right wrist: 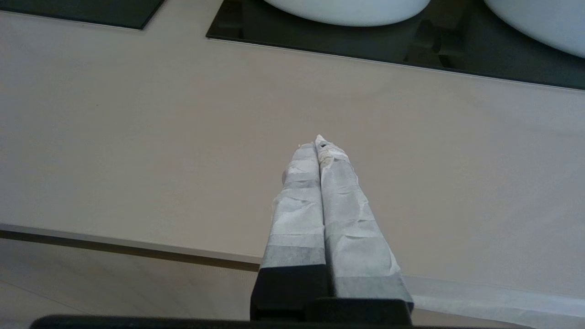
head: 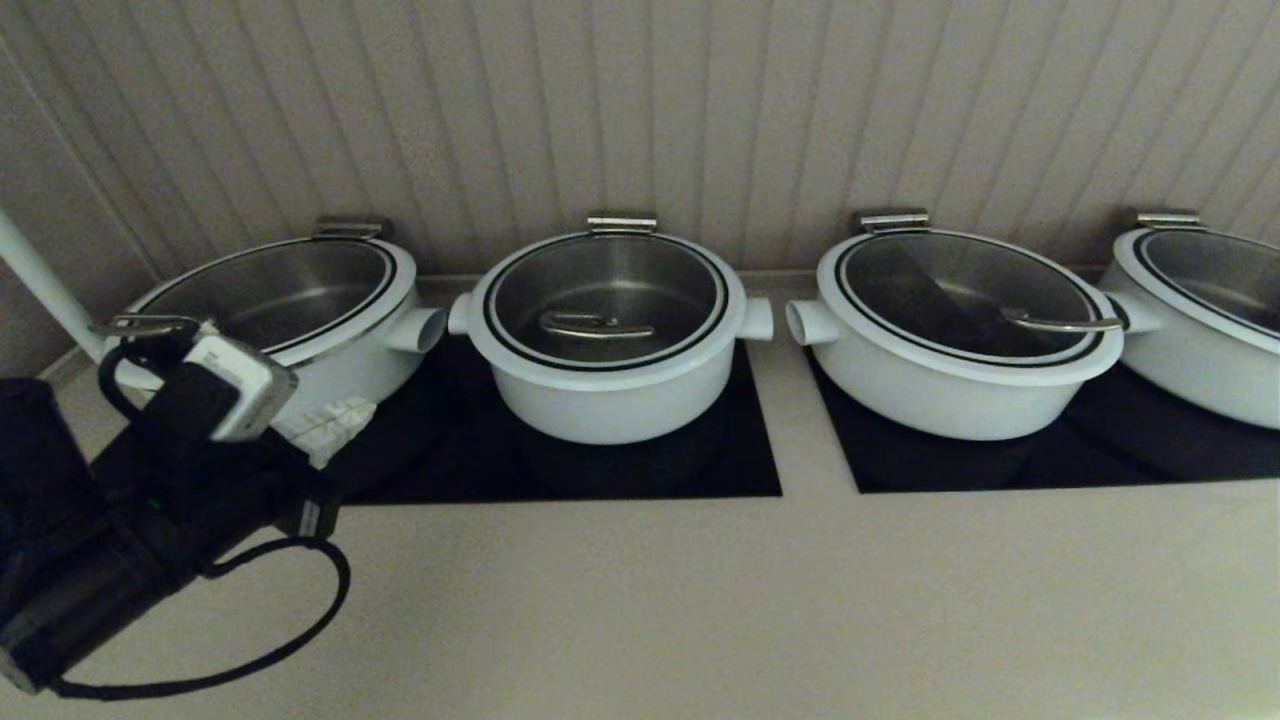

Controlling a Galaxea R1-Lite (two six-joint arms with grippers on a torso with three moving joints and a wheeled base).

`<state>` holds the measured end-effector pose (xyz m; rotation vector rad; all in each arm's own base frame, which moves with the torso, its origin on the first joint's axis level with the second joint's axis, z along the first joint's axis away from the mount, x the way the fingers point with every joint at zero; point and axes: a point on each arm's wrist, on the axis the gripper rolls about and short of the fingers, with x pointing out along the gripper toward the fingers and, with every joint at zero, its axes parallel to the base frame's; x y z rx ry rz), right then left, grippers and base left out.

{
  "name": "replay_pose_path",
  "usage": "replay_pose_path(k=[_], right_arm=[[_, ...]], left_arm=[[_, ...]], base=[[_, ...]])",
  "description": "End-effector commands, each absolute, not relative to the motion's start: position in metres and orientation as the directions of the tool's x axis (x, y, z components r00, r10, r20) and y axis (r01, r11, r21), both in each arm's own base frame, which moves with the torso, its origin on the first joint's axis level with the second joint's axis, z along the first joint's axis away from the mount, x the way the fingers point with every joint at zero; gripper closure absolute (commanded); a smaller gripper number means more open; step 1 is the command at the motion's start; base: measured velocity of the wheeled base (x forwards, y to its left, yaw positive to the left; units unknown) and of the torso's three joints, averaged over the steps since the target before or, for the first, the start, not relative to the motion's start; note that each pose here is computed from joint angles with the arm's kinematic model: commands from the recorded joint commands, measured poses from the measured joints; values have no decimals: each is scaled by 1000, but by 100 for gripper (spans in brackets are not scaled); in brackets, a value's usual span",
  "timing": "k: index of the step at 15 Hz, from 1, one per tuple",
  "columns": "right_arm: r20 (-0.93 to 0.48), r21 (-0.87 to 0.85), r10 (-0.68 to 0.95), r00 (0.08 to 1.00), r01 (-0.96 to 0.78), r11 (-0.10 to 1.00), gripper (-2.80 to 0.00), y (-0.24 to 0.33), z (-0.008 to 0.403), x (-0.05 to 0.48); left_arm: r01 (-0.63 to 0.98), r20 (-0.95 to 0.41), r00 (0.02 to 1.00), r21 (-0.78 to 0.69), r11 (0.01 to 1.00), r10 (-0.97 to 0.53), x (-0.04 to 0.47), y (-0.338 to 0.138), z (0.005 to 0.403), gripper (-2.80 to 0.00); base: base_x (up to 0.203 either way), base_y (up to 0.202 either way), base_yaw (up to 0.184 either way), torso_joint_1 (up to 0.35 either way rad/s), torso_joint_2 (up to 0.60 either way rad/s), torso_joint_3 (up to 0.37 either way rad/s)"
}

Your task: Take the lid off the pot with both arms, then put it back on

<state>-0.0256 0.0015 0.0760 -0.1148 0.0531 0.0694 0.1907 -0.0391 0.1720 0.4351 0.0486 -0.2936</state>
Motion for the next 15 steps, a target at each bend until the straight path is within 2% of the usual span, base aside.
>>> replay_pose_path(k=[1, 9, 15], right_arm=[[-57, -114, 67, 996, -74, 991, 0, 2, 76, -26], [-58, -114, 66, 996, -73, 991, 0, 1, 76, -26], [-58, -114, 67, 996, -73, 991, 0, 2, 76, -26]], left_arm=[[265, -57, 962, 415, 870, -266, 165, -33, 176, 0], [129, -10, 990, 415, 901, -138, 129, -15, 174, 0], [64, -18, 998, 418, 906, -62, 86, -8, 157, 0]], base=[[0, 0, 0, 0, 0, 0], [0, 0, 0, 0, 0, 0], [0, 0, 0, 0, 0, 0]])
